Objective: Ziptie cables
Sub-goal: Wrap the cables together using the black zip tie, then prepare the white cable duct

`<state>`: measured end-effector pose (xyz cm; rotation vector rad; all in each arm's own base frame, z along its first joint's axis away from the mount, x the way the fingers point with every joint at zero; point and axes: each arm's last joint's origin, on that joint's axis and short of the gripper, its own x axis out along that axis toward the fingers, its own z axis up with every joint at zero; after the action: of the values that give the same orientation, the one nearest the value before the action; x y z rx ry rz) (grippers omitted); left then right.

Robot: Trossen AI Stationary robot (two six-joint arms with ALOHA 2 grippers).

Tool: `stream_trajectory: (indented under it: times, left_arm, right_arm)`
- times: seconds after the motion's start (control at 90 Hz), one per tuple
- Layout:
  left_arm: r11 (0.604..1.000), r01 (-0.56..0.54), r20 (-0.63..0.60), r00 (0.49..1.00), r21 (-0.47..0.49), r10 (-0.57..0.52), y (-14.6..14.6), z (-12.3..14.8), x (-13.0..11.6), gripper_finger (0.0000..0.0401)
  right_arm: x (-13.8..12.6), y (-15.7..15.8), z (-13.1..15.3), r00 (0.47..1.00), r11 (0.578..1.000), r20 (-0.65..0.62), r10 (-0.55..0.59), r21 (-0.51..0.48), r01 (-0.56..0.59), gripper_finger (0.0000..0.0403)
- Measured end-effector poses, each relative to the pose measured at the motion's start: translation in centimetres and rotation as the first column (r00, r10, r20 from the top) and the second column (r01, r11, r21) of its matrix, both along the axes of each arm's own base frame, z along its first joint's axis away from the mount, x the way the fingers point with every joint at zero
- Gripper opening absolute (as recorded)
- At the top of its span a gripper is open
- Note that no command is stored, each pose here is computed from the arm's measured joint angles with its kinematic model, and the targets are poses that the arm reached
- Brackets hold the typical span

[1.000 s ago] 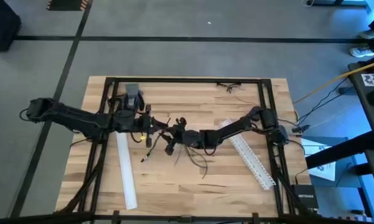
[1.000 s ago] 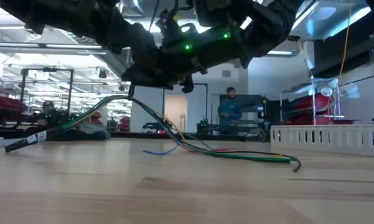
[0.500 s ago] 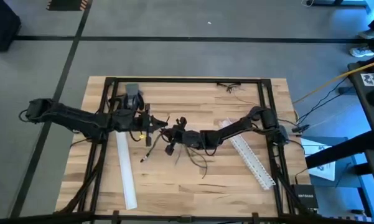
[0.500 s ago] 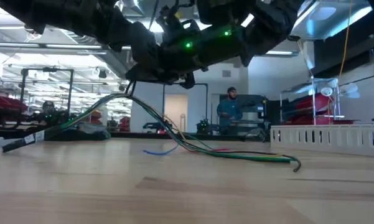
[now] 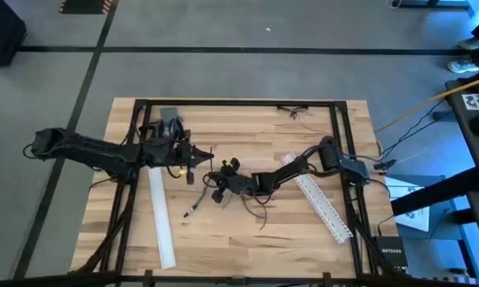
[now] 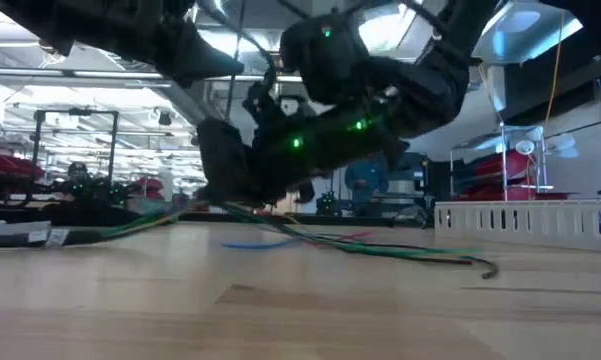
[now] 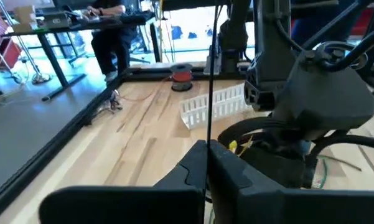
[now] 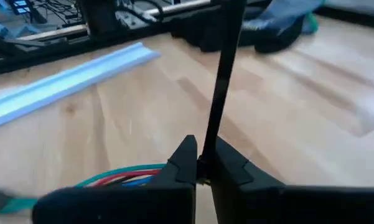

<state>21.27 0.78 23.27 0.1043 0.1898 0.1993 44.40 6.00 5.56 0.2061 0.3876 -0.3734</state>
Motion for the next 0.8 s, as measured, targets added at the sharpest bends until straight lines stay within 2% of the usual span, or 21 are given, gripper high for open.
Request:
stream_trajectory:
  times: [0.1,0.244,0.367,0.422,0.511,0.578,0.644,0.7,0.8]
  left_arm:
    - [1.0,-0.006,-0.057,0.998,-0.001,0.006,0.1,-0.5,-0.1,0.0]
    - [1.0,-0.01,-0.02,1.0,-0.001,0.01,0.2,-0.2,-0.1,0.0001]
    - [1.0,-0.026,-0.003,1.0,0.001,0.026,0.3,0.6,-0.1,0.0019]
    - [1.0,-0.03,-0.062,0.998,-0.007,0.029,0.3,0.0,-0.2,0.0035]
    - [0.999,-0.034,-0.141,0.99,-0.03,0.029,0.3,-0.7,-0.4,0.0067]
    - [0.998,-0.035,-0.221,0.975,-0.047,0.023,0.1,-1.1,-0.7,0.0092]
    - [0.998,-0.035,-0.243,0.97,-0.054,0.021,0.0,-0.3,-0.7,0.0115]
    - [0.997,-0.036,-0.309,0.951,-0.064,0.015,-0.1,-0.7,-1.1,0.0131]
    - [0.994,-0.047,-0.395,0.919,-0.099,0.004,-0.5,-1.3,-1.6,0.0152]
  right_arm:
    - [-0.3,0.0,-1.1,0.999,1.0,-0.053,0.009,-0.001,-0.009,0.0019]
    - [-0.3,0.0,-1.2,0.998,1.0,-0.064,0.006,-0.005,-0.006,0.0022]
    - [-0.3,0.0,0.0,0.999,1.0,-0.051,0.011,-0.019,-0.012,0.0044]
    - [-0.4,0.0,0.8,0.998,0.998,-0.063,0.026,-0.047,-0.029,0.0063]
    - [-0.5,0.0,2.7,0.994,0.992,-0.09,0.058,-0.103,-0.067,0.01]
    - [-0.8,0.0,5.3,0.993,0.988,-0.093,0.071,-0.131,-0.083,0.0126]
    - [-1.2,-0.1,8.4,0.994,0.988,-0.076,0.077,-0.129,-0.087,0.0148]
    - [-1.8,-0.1,10.7,0.992,0.987,-0.078,0.1,-0.117,-0.109,0.0163]
    - [-3.5,0.0,13.7,0.979,0.984,-0.15,0.136,-0.096,-0.151,0.0184]
